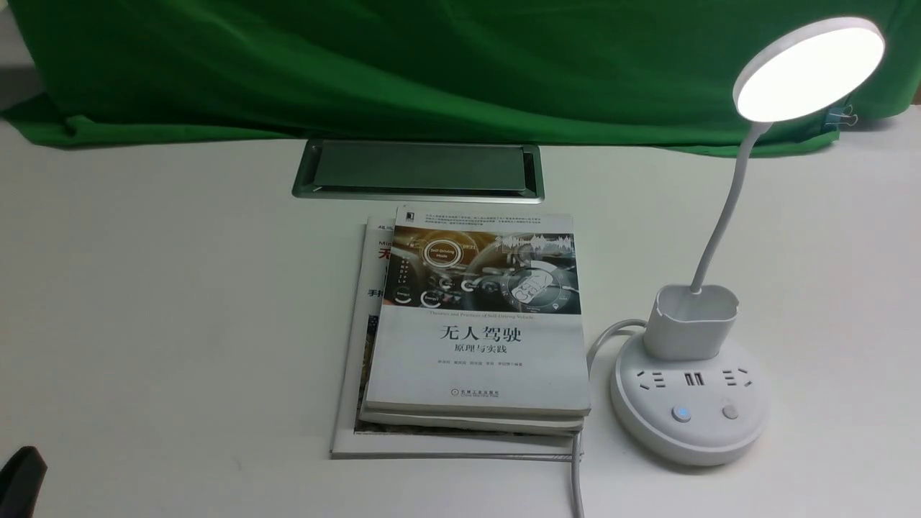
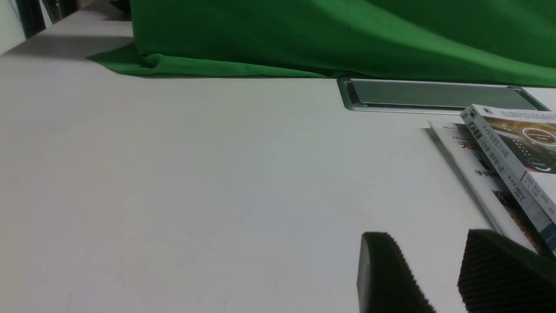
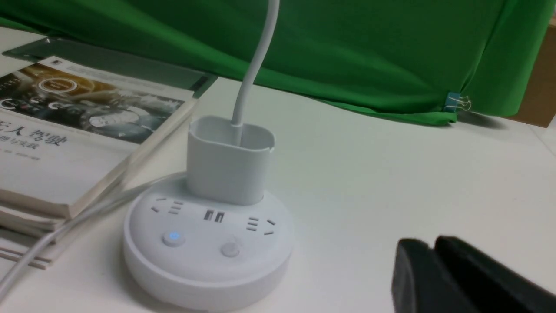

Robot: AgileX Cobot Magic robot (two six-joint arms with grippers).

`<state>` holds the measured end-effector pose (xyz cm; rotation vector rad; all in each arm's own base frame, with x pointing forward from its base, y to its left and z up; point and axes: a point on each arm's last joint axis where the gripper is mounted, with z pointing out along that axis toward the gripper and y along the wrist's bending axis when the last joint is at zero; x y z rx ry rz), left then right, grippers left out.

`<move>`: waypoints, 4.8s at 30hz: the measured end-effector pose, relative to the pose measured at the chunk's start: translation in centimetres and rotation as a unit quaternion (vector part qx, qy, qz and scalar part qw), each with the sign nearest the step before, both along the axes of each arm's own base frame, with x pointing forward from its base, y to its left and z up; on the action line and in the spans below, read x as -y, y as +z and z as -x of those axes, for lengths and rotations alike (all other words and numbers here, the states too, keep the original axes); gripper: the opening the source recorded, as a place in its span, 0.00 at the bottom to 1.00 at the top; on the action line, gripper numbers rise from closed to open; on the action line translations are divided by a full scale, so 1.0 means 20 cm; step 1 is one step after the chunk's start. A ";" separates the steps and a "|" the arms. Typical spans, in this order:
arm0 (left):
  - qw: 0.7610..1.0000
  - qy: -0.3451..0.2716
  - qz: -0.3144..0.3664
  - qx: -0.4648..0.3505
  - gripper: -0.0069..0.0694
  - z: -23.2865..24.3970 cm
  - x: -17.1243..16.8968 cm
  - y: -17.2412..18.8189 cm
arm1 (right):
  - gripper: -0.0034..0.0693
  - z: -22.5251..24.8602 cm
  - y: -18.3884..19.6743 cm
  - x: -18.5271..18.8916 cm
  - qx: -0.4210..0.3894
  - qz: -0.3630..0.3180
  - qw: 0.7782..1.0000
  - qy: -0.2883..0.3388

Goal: Turn off the desk lamp on the white desktop by hand.
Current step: 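Press the power button on the lamp base to turn the lamp off with the right gripper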

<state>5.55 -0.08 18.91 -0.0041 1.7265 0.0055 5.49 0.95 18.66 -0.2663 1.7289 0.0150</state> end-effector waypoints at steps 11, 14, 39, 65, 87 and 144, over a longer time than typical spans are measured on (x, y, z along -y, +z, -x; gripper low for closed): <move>1.000 0.000 0.000 0.000 0.41 0.00 0.00 0.00 | 0.13 0.00 0.00 0.00 0.000 0.000 1.000 0.000; 1.000 0.000 0.000 0.000 0.41 0.00 0.00 0.00 | 0.13 0.00 0.00 0.00 0.000 0.000 1.000 0.000; 1.000 0.000 0.000 0.000 0.41 0.00 0.00 0.00 | 0.13 -0.12 0.57 -0.08 -0.127 -0.161 0.979 0.017; 1.000 0.000 0.000 0.000 0.41 0.00 0.00 0.00 | 0.10 -0.99 0.05 -0.32 -0.567 -0.007 0.824 0.016; 1.000 0.000 0.000 0.000 0.41 0.00 0.00 0.00 | 0.10 -1.13 0.03 -0.40 -0.559 0.002 0.829 0.033; 1.000 0.000 0.000 0.000 0.41 0.00 0.00 0.00 | 0.10 -1.09 0.14 -0.42 -0.530 0.027 0.846 0.045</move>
